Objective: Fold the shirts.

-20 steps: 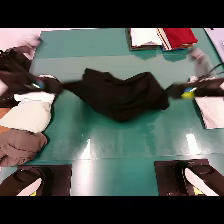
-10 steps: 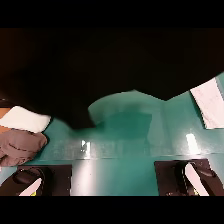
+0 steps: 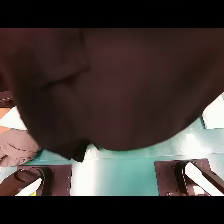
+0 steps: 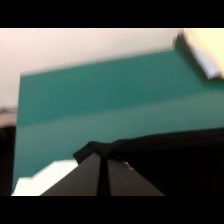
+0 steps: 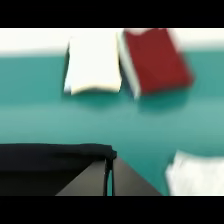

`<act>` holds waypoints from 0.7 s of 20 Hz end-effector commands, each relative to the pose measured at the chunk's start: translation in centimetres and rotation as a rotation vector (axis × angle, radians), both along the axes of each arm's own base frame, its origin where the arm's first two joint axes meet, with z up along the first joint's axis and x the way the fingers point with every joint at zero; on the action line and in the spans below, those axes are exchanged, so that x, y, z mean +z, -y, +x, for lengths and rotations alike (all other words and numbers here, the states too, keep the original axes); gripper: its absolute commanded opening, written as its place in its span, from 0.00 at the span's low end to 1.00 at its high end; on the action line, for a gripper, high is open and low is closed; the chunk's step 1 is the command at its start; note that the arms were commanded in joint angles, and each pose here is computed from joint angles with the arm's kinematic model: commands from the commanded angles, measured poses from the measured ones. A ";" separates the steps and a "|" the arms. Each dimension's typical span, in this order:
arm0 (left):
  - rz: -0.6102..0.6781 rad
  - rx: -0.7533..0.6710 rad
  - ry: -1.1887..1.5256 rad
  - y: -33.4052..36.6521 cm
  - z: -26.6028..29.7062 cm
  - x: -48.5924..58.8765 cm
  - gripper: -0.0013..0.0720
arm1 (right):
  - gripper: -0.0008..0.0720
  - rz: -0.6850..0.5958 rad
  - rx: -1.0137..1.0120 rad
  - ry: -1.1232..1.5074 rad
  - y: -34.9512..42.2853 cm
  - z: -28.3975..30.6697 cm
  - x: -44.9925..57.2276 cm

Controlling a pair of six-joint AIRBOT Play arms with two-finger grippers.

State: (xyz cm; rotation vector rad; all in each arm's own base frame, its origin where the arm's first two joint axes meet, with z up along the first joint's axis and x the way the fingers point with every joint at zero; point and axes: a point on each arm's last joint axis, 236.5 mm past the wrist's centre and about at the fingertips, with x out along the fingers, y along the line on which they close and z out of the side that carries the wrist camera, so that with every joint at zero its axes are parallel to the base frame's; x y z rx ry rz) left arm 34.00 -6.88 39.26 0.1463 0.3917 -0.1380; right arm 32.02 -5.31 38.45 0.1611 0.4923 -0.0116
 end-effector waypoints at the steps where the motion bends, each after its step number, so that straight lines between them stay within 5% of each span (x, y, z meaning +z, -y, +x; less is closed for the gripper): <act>1: 0.127 0.002 -0.305 2.1 6.7 -12.8 0.05 | 0.03 0.090 0.053 -0.325 0.4 4.7 -11.6; 7: 0.257 -0.045 -0.553 5.3 15.7 -30.4 0.05 | 0.03 0.124 0.130 -0.694 -1.8 11.8 -29.8; 14: 0.138 0.029 -0.590 1.5 18.1 -32.9 0.05 | 0.03 0.098 0.148 -0.650 -1.3 17.8 -30.7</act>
